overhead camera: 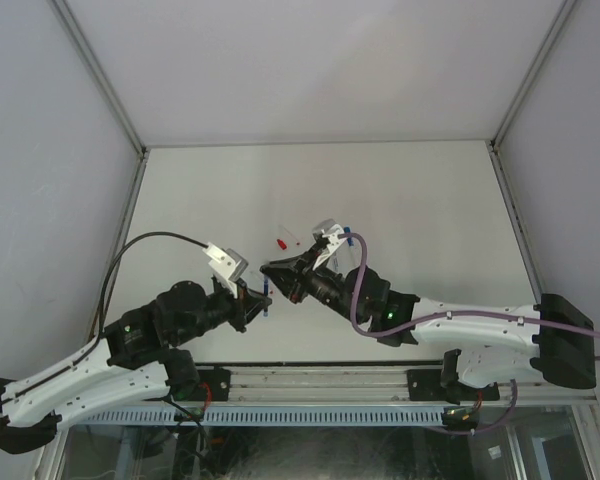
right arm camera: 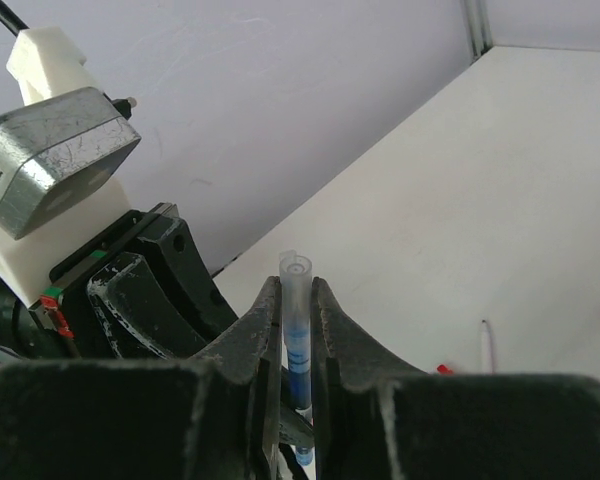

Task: Insert the pens into the pen caps
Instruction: Press the pen cap onto the pen.

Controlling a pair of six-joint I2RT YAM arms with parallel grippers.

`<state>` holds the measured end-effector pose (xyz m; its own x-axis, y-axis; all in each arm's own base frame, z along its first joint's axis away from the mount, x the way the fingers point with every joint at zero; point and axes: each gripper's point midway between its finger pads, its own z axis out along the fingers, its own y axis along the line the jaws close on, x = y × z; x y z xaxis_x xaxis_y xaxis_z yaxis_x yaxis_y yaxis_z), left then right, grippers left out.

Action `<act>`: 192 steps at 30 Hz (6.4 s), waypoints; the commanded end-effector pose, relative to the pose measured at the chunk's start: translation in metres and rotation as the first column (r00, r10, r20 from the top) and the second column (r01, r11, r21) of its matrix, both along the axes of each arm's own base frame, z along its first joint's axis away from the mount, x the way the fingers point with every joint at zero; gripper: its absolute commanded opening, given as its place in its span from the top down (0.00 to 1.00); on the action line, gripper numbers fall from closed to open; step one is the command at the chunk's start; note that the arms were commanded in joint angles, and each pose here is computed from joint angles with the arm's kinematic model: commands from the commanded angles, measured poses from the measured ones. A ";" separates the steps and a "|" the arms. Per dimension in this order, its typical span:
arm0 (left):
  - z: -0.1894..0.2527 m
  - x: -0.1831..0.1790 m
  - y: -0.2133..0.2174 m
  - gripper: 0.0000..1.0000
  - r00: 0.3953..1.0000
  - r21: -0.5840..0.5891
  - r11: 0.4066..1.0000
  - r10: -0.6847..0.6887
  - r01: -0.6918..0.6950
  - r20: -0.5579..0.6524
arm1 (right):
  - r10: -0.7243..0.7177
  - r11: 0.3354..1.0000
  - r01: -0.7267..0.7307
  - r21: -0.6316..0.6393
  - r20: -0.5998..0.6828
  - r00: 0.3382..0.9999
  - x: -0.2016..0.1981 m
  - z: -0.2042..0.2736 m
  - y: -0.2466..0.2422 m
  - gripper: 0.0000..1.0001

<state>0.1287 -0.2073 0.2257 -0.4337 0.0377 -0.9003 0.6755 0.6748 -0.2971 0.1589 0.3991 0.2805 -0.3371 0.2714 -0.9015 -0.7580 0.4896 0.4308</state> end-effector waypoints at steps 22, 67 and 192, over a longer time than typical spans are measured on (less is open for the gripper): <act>0.090 0.031 -0.017 1.00 0.978 -0.284 0.957 0.116 -0.062 0.176 | 0.079 0.995 -0.077 -0.065 0.036 0.996 -0.004 0.017 -0.037 0.59; 0.077 0.035 -0.012 1.00 0.978 -0.237 0.965 0.151 -0.114 0.143 | 0.031 0.999 -0.032 0.005 0.050 0.998 0.047 0.098 -0.082 0.00; 0.109 0.029 -0.012 1.00 0.977 -0.289 0.955 0.127 -0.073 0.171 | 0.092 0.951 -0.141 -0.275 -0.184 0.979 -0.016 -0.073 0.003 1.00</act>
<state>0.1353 -0.2071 0.2074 -0.4474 0.1157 -0.8868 0.6593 0.7126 -0.2397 0.1772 0.4042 0.2685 -0.4001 0.1775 -0.8991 -0.7164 0.5512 0.4277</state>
